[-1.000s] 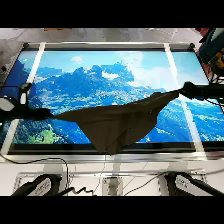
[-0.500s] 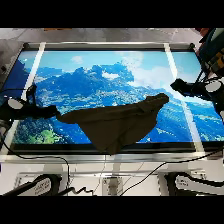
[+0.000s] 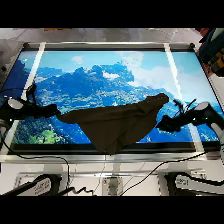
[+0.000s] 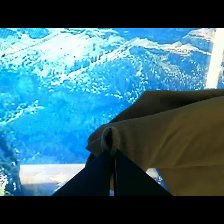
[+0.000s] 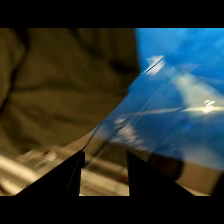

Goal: Fold the clothes and pants, and hang the long-sleeved shirts on hangers.

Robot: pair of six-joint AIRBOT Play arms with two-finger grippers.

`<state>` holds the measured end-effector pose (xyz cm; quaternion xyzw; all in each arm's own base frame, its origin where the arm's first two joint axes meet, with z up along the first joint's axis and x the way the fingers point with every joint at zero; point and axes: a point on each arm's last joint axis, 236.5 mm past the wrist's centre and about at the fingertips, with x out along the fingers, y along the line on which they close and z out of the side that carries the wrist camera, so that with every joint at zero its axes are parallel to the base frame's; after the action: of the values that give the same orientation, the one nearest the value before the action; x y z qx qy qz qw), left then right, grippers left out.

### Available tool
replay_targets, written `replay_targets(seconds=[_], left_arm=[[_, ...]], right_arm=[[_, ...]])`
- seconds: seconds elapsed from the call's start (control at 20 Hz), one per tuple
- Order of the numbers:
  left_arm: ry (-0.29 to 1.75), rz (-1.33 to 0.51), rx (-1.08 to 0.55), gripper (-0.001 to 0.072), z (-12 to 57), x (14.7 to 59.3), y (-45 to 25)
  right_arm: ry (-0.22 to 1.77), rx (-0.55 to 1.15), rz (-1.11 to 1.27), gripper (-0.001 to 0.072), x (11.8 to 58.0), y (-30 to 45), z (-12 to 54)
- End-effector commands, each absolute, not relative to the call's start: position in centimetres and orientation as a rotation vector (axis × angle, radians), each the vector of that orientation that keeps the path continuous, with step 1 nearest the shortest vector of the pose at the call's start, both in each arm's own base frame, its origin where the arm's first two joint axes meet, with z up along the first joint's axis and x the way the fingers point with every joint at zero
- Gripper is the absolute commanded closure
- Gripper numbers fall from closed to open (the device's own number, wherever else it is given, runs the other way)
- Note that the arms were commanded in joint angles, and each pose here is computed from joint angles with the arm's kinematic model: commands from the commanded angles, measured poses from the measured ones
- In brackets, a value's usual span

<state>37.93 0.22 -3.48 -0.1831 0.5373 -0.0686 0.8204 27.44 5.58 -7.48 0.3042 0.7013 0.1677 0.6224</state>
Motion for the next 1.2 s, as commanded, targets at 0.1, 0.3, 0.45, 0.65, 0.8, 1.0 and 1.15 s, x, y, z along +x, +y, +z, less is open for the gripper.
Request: replay_targets(seconds=[0.1,0.3,0.45,0.65,0.8,1.0,1.15], left_arm=[[1.147,-0.148,-0.392,0.0694,-3.5,37.9,0.2],[1.147,-0.147,-0.391,0.0694,-3.5,37.9,0.2],[1.147,-0.147,-0.391,0.0694,-3.5,37.9,0.2],[1.147,-0.148,-0.392,0.0694,-3.5,37.9,0.2],[1.13,-0.148,-0.387,0.0694,-2.8,38.0,0.2],[1.034,-0.145,-0.354,0.0693,0.7,38.2,0.4],[0.988,-0.154,-0.335,0.0015,2.9,37.8,0.2]], right_arm=[[1.673,0.791,0.488,0.0395,23.2,12.6,-10.0],[1.644,0.717,0.488,0.0405,23.7,16.5,-11.2],[1.601,0.653,0.45,0.0485,24.5,18.1,-12.2],[1.51,0.615,0.444,0.0699,27.3,18.3,-11.6],[1.385,0.558,0.472,0.07,30.9,17.7,-8.1],[1.191,0.365,0.351,0.07,35.0,12.1,-1.6],[1.147,0.276,0.295,0.07,33.9,8.7,2.0]])
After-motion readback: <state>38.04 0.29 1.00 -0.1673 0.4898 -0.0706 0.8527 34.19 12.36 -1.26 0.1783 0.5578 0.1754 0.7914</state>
